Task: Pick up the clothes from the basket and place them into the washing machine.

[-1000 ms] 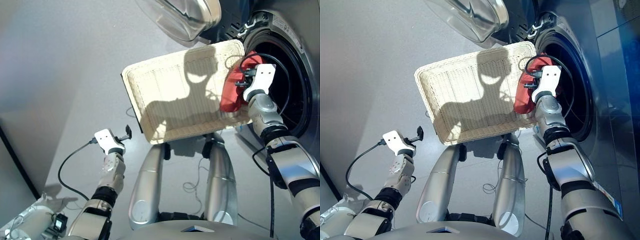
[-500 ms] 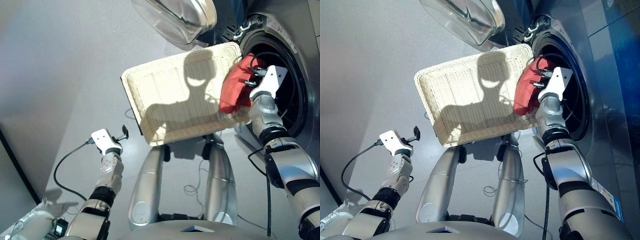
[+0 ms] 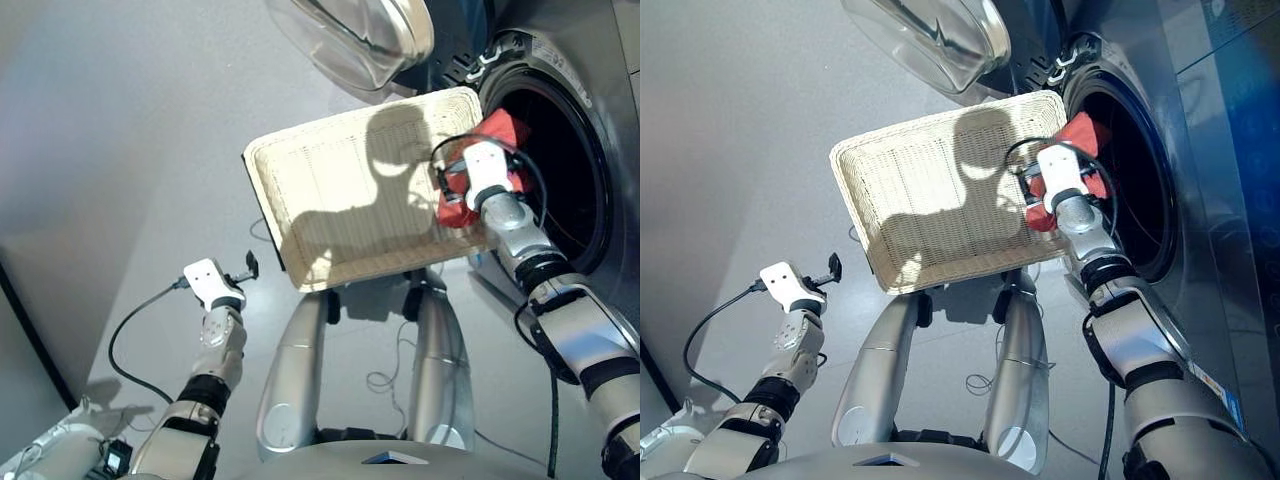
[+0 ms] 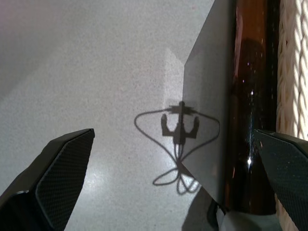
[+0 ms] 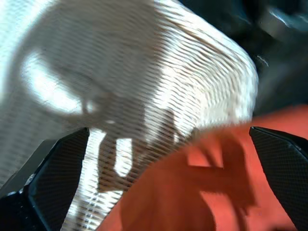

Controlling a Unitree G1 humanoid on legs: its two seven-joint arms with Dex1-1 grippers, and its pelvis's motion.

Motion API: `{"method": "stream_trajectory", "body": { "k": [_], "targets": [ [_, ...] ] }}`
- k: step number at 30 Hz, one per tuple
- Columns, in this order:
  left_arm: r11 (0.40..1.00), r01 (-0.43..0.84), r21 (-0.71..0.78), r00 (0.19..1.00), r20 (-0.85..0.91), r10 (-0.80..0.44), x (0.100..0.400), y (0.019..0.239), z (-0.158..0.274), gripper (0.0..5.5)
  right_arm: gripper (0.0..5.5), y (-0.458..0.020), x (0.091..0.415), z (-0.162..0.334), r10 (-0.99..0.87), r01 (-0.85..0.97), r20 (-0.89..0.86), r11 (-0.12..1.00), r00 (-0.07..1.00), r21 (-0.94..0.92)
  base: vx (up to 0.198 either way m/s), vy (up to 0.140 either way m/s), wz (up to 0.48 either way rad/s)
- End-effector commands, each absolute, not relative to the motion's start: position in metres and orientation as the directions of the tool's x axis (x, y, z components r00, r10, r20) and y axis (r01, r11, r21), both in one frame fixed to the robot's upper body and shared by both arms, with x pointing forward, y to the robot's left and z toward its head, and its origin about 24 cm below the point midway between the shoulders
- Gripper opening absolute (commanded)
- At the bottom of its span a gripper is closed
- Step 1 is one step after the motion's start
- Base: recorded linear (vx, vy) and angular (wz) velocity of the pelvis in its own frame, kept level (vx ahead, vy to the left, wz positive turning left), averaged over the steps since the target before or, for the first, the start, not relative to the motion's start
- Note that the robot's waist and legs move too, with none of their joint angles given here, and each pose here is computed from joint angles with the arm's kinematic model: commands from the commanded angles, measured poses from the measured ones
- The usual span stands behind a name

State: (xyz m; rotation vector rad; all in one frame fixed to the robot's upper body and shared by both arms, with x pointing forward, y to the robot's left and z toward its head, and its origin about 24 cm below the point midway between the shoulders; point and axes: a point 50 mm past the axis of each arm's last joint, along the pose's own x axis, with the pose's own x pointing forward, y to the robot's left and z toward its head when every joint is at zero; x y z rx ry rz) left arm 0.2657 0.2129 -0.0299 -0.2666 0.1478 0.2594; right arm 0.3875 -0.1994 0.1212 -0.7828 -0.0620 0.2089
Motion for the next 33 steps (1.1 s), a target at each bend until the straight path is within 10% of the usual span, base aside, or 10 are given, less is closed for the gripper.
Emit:
{"method": "stream_trajectory", "body": {
  "k": [1, 13, 33],
  "targets": [
    [0.934, -0.31, -0.175, 0.947, -0.148, 0.286, 0.25, 0.241, -0.029, 5.5, 5.5, -0.198, 0.382, 0.12, 0.277, -0.21, -0.031, 0.645, 0.96, -0.735, 0.0, 0.0, 0.0],
    [0.921, -0.333, -0.203, 0.941, -0.142, 0.308, 0.257, 0.241, -0.025, 5.5, 5.5, -0.236, 0.398, 0.148, -0.067, 0.096, 0.109, 0.95, 0.992, -0.298, 0.0, 0.0, 0.0],
    [0.926, -0.318, -0.202, 0.947, -0.112, 0.301, 0.261, 0.234, -0.018, 5.5, 5.5, -0.248, 0.399, 0.158, -0.201, 0.236, 0.154, 0.936, 0.967, -0.261, 0.0, 0.0, 0.0]
  ]
}}
